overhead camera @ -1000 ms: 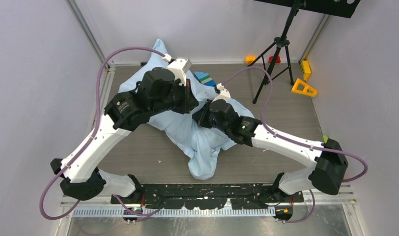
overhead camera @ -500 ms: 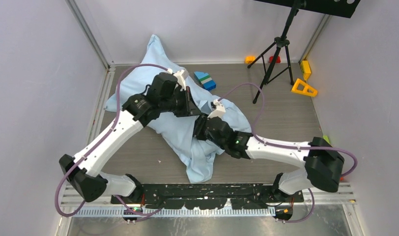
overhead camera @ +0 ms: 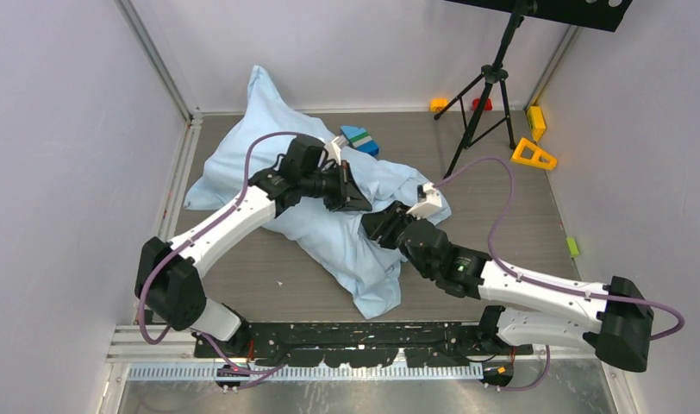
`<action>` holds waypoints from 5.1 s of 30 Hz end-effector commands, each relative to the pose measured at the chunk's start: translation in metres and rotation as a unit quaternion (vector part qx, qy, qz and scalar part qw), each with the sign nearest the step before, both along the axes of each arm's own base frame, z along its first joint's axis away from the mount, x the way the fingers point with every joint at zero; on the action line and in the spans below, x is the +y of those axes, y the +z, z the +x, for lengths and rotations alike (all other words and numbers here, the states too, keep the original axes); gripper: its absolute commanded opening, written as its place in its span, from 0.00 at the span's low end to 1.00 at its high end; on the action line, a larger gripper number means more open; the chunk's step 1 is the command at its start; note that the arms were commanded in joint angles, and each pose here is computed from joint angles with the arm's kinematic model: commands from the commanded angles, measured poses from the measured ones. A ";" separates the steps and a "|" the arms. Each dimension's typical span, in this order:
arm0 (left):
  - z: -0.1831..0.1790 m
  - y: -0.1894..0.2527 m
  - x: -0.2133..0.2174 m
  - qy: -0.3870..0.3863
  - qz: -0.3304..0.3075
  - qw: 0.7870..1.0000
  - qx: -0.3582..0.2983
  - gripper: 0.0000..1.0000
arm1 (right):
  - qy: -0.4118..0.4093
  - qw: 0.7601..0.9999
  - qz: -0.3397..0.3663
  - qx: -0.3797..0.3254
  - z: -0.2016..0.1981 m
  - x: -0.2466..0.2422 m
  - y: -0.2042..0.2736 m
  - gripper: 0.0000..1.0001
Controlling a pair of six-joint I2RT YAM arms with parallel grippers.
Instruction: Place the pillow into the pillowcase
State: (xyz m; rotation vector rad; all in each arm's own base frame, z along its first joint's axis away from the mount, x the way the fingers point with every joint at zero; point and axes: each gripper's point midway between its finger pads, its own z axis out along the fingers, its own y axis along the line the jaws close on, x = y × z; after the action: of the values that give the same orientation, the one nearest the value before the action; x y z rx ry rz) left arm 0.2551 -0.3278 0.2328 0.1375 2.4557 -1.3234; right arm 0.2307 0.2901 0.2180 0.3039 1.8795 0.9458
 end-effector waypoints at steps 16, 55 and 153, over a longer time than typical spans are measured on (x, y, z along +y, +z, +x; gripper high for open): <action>-0.033 -0.128 0.060 -0.060 0.201 0.976 0.064 0.00 | 0.000 0.982 -0.188 0.001 0.052 -0.050 0.074 0.62; -0.156 -0.060 0.129 0.016 0.252 0.967 -0.021 0.71 | 0.069 0.983 -0.150 0.084 0.113 -0.078 0.011 0.78; -0.161 -0.004 0.230 0.202 0.227 0.952 -0.045 0.00 | -0.235 0.876 -0.335 0.255 0.236 -0.291 -0.022 0.00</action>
State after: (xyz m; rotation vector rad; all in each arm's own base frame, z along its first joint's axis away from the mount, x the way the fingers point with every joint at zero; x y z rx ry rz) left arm 0.1407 -0.1427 0.2675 -0.2540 2.2777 -0.7860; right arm 0.4461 0.0827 0.1979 0.4419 2.4426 0.2330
